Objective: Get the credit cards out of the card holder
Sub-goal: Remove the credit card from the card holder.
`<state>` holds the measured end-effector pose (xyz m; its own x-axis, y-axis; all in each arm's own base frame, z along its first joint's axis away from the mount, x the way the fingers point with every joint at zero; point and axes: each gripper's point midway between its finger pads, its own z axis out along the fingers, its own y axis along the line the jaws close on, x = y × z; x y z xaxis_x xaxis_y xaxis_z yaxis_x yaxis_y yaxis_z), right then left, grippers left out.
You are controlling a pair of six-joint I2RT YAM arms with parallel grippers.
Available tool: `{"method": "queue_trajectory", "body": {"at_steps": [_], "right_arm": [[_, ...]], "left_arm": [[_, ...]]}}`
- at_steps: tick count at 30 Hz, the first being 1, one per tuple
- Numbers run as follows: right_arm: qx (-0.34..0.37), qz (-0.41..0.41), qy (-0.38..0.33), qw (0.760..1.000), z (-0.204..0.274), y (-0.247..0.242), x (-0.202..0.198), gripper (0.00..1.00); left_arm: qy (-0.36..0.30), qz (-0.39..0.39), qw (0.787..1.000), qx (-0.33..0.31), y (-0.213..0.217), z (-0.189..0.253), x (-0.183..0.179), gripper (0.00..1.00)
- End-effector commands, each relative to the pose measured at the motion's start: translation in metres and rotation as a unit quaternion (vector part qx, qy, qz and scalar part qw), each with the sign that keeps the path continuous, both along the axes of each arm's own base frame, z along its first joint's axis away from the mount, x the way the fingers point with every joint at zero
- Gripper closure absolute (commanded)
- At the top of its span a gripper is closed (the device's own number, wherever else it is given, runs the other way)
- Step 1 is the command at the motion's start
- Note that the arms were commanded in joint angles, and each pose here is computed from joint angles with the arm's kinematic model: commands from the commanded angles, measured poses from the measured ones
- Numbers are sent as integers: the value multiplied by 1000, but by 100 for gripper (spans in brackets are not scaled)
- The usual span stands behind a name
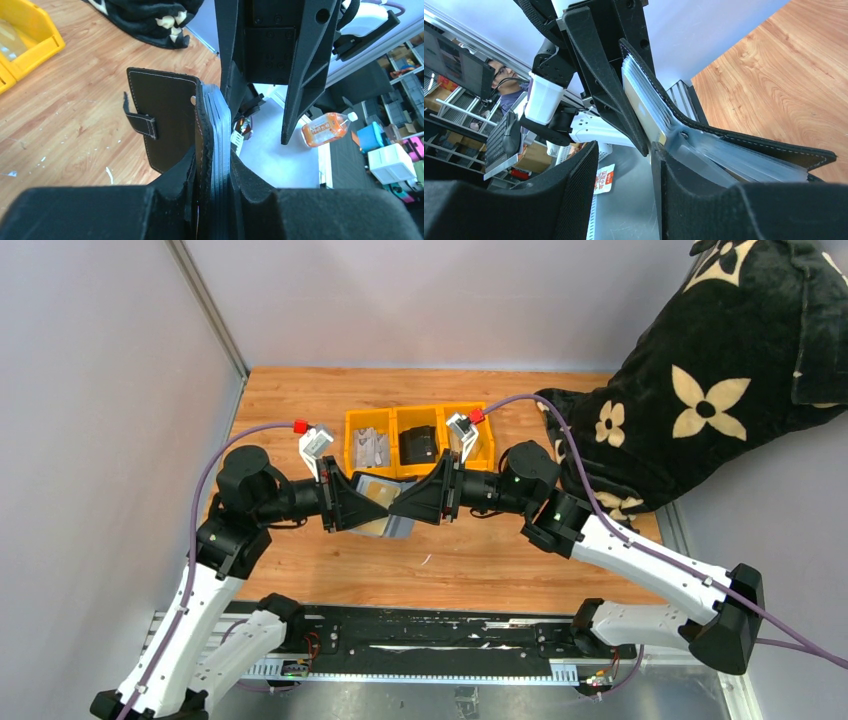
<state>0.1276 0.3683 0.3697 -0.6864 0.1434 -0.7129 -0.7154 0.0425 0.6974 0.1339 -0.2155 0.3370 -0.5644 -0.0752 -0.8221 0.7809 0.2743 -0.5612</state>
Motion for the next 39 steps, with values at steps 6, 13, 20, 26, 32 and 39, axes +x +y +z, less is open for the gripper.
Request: {"method": "queue_trajectory", "body": {"at_steps": [6,13,20,26,32,39], "right_arm": [[-5,-26,13,1000,-8,1,11,54],[-14,-28,13,999,-13,-1,11,55],[-16,-30,12,999,-14,-3,11,55],[-11,-34,13,999,-13,-9,8,56],[7,-24,21,999,-8,-7,6,56],[54,12,26,998,14,6,2,59]], "left_arm": [[-37,-55,997,-42,-2,31,-25,100],[-44,-57,996,-51,-2,38,-27,100],[-49,-60,996,-54,-1,42,-29,100],[-61,-56,995,-51,0,46,-29,100],[-61,-57,995,-52,0,47,-29,100],[-55,-57,996,-50,0,42,-29,100]]}}
